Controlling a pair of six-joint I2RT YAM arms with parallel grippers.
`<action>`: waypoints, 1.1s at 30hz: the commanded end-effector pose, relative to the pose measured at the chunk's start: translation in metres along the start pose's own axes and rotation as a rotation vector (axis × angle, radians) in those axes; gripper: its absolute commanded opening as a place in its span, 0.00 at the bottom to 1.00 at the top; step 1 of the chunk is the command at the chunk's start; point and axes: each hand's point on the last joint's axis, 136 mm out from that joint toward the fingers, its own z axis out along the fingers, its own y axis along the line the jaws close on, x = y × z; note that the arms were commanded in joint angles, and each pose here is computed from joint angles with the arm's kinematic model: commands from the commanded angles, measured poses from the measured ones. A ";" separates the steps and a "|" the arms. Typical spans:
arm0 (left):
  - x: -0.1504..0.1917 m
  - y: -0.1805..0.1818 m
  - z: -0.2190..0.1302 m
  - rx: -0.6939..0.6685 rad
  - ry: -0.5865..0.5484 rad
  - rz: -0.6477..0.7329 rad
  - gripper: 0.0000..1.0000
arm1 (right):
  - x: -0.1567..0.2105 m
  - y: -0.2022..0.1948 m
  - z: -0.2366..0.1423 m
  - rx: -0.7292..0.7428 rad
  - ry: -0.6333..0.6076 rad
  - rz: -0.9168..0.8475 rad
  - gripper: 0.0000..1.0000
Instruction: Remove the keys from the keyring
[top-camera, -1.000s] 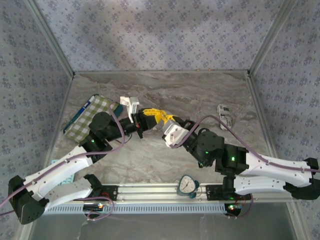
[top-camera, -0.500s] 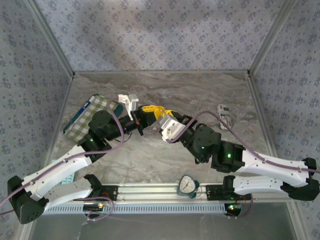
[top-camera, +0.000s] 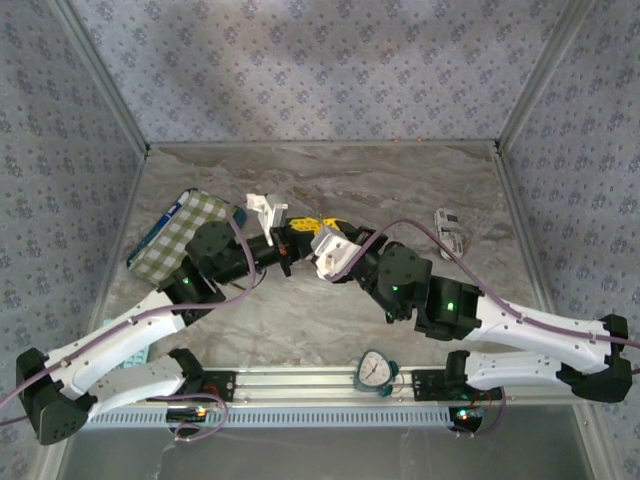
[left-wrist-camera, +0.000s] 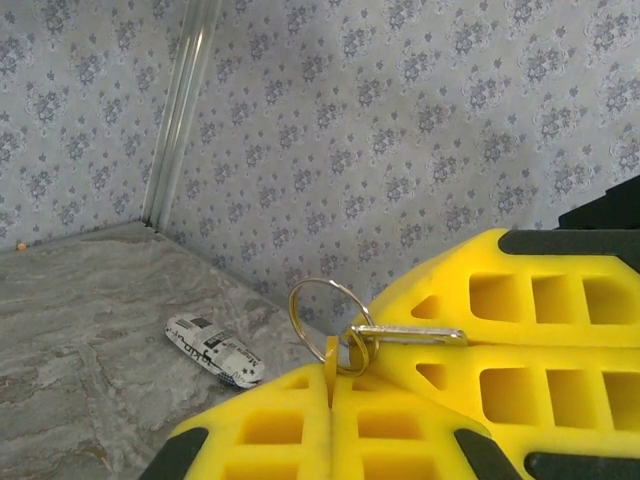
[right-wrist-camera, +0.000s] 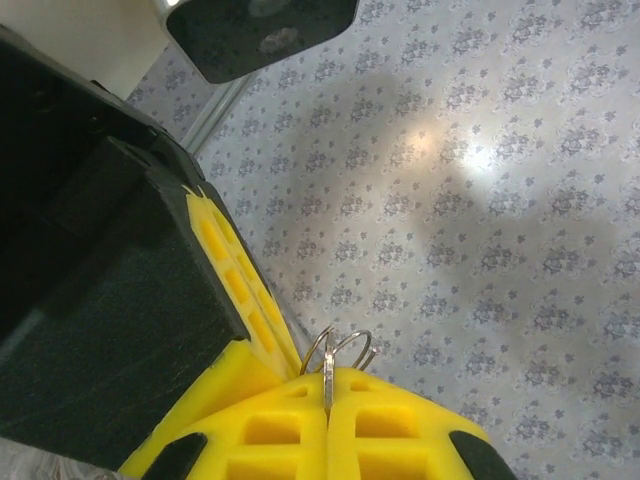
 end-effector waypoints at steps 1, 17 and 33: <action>-0.008 -0.031 -0.005 0.111 0.000 0.048 0.00 | -0.003 0.036 -0.004 -0.174 -0.050 -0.035 0.00; -0.016 -0.023 -0.022 0.065 -0.026 0.040 0.00 | 0.012 0.032 -0.030 -0.207 -0.015 -0.123 0.00; -0.009 -0.032 -0.008 0.154 0.006 -0.033 0.00 | 0.008 0.052 -0.008 -0.192 -0.014 -0.158 0.00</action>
